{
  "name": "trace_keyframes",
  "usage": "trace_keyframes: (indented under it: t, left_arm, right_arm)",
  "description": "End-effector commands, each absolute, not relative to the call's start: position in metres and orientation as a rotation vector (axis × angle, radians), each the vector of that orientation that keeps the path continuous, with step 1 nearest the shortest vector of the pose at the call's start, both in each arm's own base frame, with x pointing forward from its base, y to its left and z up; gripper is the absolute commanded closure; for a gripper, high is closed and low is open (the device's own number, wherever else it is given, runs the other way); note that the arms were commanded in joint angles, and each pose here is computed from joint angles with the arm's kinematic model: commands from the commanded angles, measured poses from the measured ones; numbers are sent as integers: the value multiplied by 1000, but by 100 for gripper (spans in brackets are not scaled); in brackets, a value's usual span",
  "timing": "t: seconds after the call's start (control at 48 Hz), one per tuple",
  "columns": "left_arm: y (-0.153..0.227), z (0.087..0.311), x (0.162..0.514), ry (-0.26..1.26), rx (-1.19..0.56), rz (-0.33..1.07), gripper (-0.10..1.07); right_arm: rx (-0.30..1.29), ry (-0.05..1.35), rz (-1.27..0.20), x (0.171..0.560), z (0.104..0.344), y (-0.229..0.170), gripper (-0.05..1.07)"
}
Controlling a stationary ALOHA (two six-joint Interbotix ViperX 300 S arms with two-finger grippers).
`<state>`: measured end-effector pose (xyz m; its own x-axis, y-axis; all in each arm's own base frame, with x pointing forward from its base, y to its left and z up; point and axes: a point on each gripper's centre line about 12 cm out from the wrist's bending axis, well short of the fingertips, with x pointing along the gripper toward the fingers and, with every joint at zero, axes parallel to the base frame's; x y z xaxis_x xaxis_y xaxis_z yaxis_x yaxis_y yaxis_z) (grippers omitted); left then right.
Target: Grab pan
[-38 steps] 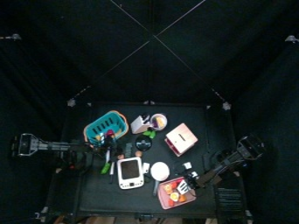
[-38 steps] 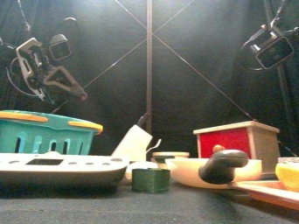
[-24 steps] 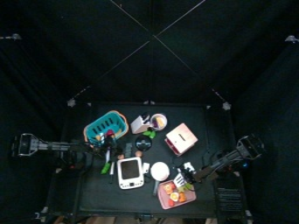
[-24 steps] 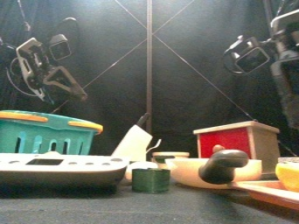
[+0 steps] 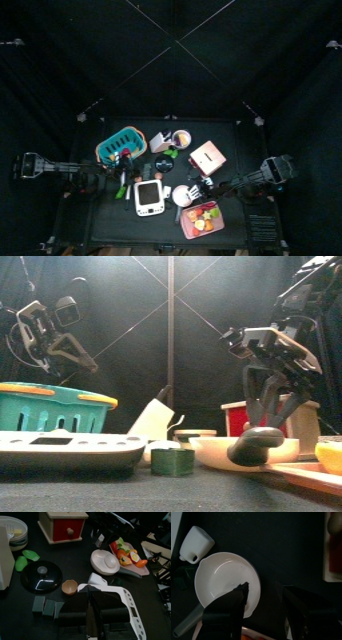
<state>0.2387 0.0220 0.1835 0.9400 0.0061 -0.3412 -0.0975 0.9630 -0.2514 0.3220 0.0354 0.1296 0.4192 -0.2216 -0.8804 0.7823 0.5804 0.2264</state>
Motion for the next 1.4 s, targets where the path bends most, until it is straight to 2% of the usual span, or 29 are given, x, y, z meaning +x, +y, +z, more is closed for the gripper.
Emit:
trace_keyframes:
  t: [0.0,0.292,0.479,0.604,0.875,1.146,1.375]
  left_arm:
    - [22,187,241,331,-268,48,54]
    - [21,182,238,348,-266,49,55]
    - [21,183,238,346,-270,51,55]
    - [21,182,237,349,-270,51,55]
    - [21,182,237,349,-270,51,55]
    - [22,181,237,352,-271,53,55]
    - [21,181,237,350,-270,51,55]
  right_arm:
    - [714,916,-692,328,134,33,23]
    - [701,932,-677,332,122,35,42]
    - [700,942,-692,331,115,30,46]
    - [706,935,-693,333,118,29,48]
    - [713,906,-695,339,129,27,63]
    - [718,832,-672,346,156,22,64]
    - [729,821,-672,346,158,19,64]
